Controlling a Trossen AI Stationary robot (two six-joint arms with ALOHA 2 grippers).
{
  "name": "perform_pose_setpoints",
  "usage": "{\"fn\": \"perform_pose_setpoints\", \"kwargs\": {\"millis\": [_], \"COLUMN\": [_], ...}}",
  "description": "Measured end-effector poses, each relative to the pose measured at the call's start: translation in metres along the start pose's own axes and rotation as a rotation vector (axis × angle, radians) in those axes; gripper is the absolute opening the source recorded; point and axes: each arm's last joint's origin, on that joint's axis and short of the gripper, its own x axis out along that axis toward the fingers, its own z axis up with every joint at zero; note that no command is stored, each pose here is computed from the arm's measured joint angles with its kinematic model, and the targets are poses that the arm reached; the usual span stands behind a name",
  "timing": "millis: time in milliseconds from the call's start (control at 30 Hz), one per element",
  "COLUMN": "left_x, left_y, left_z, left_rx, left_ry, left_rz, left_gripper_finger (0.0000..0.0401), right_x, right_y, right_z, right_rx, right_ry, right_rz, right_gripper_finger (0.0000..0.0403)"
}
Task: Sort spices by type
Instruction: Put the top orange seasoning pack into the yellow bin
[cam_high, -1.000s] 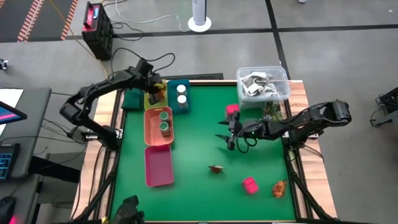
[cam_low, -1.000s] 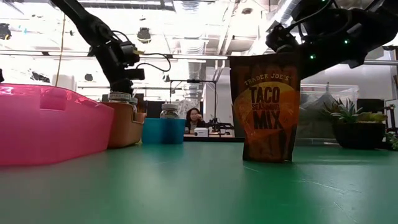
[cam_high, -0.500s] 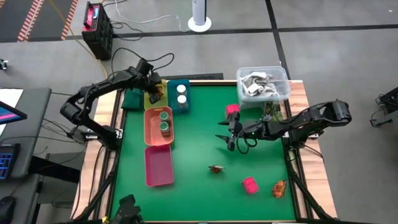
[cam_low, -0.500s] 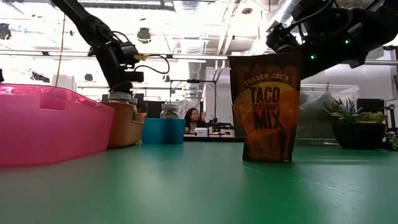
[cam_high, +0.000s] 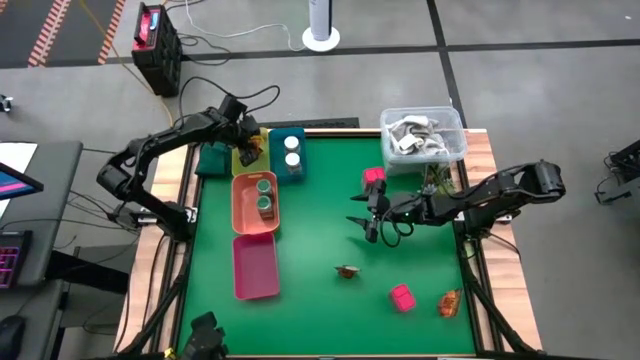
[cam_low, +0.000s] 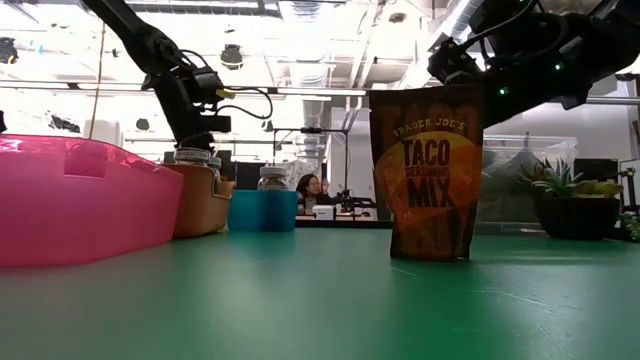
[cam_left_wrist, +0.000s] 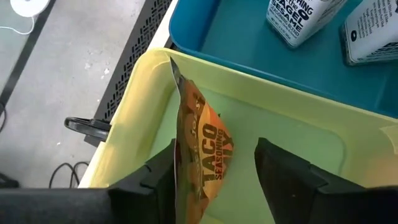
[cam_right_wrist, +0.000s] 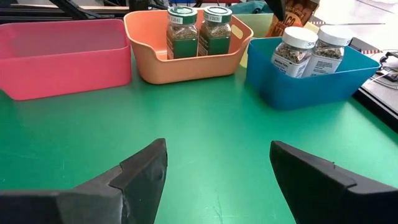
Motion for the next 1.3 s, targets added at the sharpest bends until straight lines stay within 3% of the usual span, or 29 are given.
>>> {"fn": "perform_pose_setpoints", "kwargs": {"millis": [333, 567, 667, 767, 900, 1033, 1167, 1300], "left_x": [-0.005, -0.031, -0.047, -0.061, -0.068, -0.073, -0.087, -0.1], "left_y": [0.004, 0.007, 0.006, -0.004, -0.036, -0.09, -0.145, -0.186], "left_z": [0.004, 0.012, 0.016, 0.022, 0.036, 0.052, 0.063, 0.067], "left_rx": [-0.01, 0.0, 0.015, 0.046, 0.086, 0.195, 0.285, 0.298], "left_ry": [-0.028, -0.144, -0.24, -0.349, -0.448, -0.478, -0.544, -0.605], "left_rz": [0.079, 0.163, 0.154, 0.071, -0.135, -0.284, -0.354, -0.453], "left_gripper_finger": [0.0186, 0.0186, 0.0186, 0.0186, 0.0186, 0.0186, 0.0186, 0.0186], "right_x": [0.0, 0.0, 0.0, 0.001, 0.001, 0.0, -0.005, -0.015], "right_y": [0.0, 0.0, -0.001, -0.002, -0.007, -0.017, -0.026, -0.027], "right_z": [0.0, 0.0, 0.0, 0.0, -0.002, -0.002, -0.002, -0.002], "right_rx": [0.0, 0.0, 0.001, 0.01, 0.024, 0.062, 0.089, 0.095], "right_ry": [0.0, 0.0, 0.0, 0.001, 0.018, 0.05, 0.064, 0.038], "right_rz": [0.0, 0.0, -0.002, -0.007, -0.026, -0.063, -0.092, -0.088], "right_gripper_finger": [0.031, 0.031, 0.031, 0.031, 0.031, 0.031, 0.031, 0.031]}}
